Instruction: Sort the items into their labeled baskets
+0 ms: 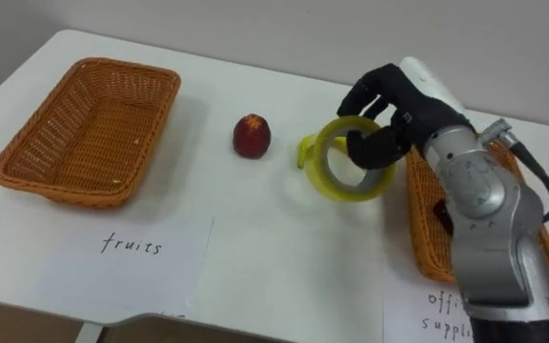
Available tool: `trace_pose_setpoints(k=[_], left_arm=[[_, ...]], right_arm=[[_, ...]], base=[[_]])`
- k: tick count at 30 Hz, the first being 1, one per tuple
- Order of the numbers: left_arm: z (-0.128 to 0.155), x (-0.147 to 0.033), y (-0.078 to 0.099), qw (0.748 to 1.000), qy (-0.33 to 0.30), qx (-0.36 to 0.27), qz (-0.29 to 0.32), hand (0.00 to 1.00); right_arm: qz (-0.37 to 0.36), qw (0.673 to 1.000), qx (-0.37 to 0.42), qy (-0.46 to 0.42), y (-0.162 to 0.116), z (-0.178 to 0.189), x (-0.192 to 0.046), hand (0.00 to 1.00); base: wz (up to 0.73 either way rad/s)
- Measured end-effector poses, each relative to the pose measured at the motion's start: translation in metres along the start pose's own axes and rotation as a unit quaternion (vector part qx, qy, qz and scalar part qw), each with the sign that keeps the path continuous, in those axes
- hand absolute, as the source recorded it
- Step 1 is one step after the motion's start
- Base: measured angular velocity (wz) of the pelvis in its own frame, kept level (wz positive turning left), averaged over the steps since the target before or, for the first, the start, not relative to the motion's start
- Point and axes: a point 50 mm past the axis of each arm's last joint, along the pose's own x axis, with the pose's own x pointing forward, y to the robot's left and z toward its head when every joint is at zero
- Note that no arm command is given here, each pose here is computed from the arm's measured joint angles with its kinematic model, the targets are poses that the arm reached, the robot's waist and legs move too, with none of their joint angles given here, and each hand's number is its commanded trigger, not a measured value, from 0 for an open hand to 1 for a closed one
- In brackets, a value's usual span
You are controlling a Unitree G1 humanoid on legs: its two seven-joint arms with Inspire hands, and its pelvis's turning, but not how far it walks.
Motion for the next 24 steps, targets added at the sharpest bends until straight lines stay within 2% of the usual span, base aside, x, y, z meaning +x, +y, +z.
trace_pose_setpoints(k=[4, 10, 24], left_arm=[[0.001, 0.000, 0.004, 1.000, -0.002, -0.013, 0.006, 0.00], [0.007, 0.000, 0.007, 1.000, -0.015, -0.021, 0.011, 0.00], [0.010, -0.002, 0.010, 0.999, -0.032, -0.024, 0.011, 0.00]], right_arm=[[-0.019, 1.000, 0.019, 0.010, -0.012, -0.010, -0.002, 1.00], [-0.050, 0.999, 0.004, 0.014, -0.029, -0.014, -0.005, 1.00], [-0.076, 0.995, -0.007, 0.061, -0.035, -0.039, -0.019, 1.00]], base=[[-0.02], [-0.04], [-0.02]])
